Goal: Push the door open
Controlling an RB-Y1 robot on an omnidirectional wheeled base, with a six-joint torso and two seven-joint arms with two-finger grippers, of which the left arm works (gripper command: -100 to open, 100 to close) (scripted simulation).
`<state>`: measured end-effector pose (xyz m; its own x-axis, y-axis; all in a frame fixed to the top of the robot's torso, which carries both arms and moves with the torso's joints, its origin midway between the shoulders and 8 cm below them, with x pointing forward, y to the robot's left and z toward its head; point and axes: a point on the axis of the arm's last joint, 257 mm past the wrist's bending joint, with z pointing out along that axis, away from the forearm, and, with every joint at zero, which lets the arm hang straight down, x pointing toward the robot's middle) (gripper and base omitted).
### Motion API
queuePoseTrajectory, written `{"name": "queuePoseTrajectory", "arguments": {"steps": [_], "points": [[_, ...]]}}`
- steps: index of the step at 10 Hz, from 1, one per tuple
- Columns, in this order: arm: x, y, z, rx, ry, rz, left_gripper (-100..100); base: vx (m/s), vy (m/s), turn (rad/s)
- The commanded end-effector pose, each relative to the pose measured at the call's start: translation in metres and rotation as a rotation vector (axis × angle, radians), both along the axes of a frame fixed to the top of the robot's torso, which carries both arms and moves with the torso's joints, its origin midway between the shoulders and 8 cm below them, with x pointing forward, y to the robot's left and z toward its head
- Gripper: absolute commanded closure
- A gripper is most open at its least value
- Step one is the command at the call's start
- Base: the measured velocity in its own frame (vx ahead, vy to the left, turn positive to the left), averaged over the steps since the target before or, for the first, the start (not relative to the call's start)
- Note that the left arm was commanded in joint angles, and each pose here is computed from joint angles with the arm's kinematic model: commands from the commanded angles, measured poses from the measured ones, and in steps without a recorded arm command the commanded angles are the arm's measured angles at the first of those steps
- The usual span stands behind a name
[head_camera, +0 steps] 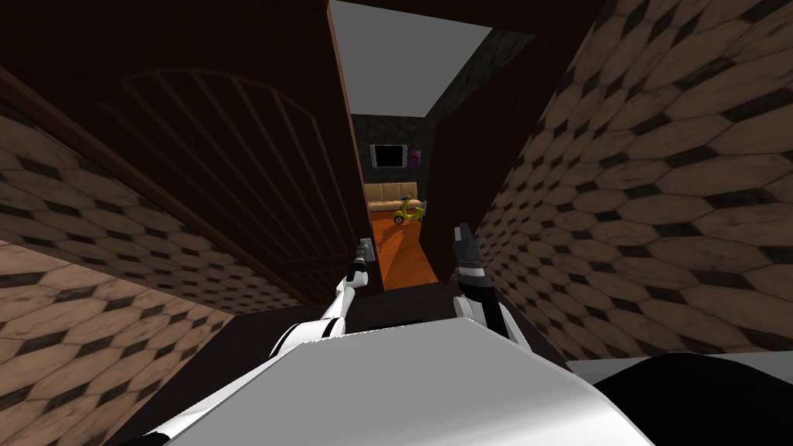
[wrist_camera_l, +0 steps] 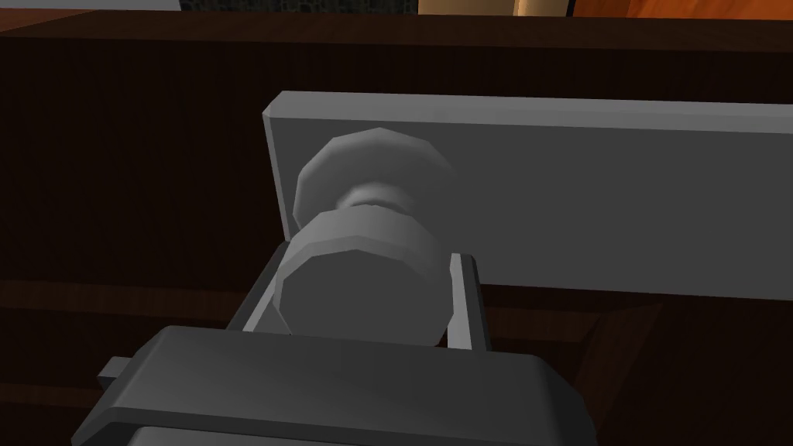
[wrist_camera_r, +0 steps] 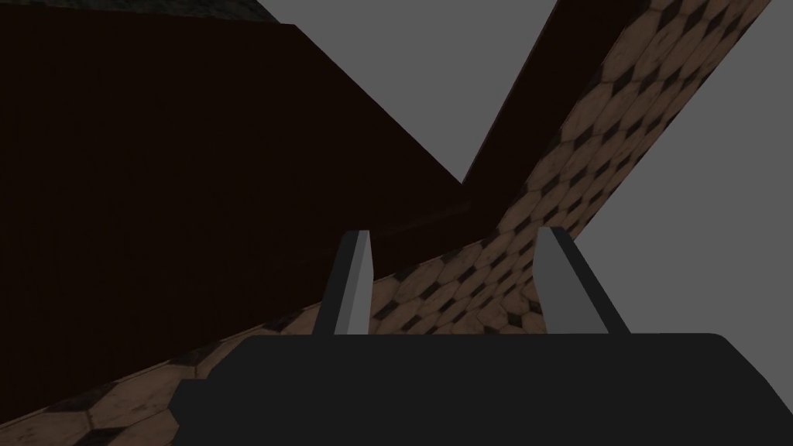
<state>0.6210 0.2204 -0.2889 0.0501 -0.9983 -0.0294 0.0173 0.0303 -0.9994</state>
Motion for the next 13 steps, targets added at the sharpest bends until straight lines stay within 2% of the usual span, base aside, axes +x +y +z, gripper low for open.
{"name": "queuePoseTrajectory", "arguments": {"steps": [1, 3, 4, 8, 10, 11, 13], "points": [[-0.002, -0.001, -0.004, -0.002, 0.007, -0.001, 100, 0.000, 0.000, 0.000], [-0.002, -0.001, -0.004, -0.002, 0.007, -0.001, 100, 0.000, 0.000, 0.000], [0.000, 0.017, 0.001, 0.010, -0.001, 0.023, 100, 0.108, -0.045, 0.012], [0.000, 0.044, 0.002, 0.020, -0.002, 0.064, 100, 0.169, -0.063, 0.036], [0.000, 0.044, 0.002, 0.020, -0.002, 0.064, 100, 0.090, -0.029, 0.021], [-0.001, 0.060, 0.002, 0.024, -0.002, 0.088, 100, 0.127, -0.021, 0.053], [-0.003, 0.076, 0.003, 0.025, -0.002, 0.115, 100, 0.201, -0.082, 0.098]]}}
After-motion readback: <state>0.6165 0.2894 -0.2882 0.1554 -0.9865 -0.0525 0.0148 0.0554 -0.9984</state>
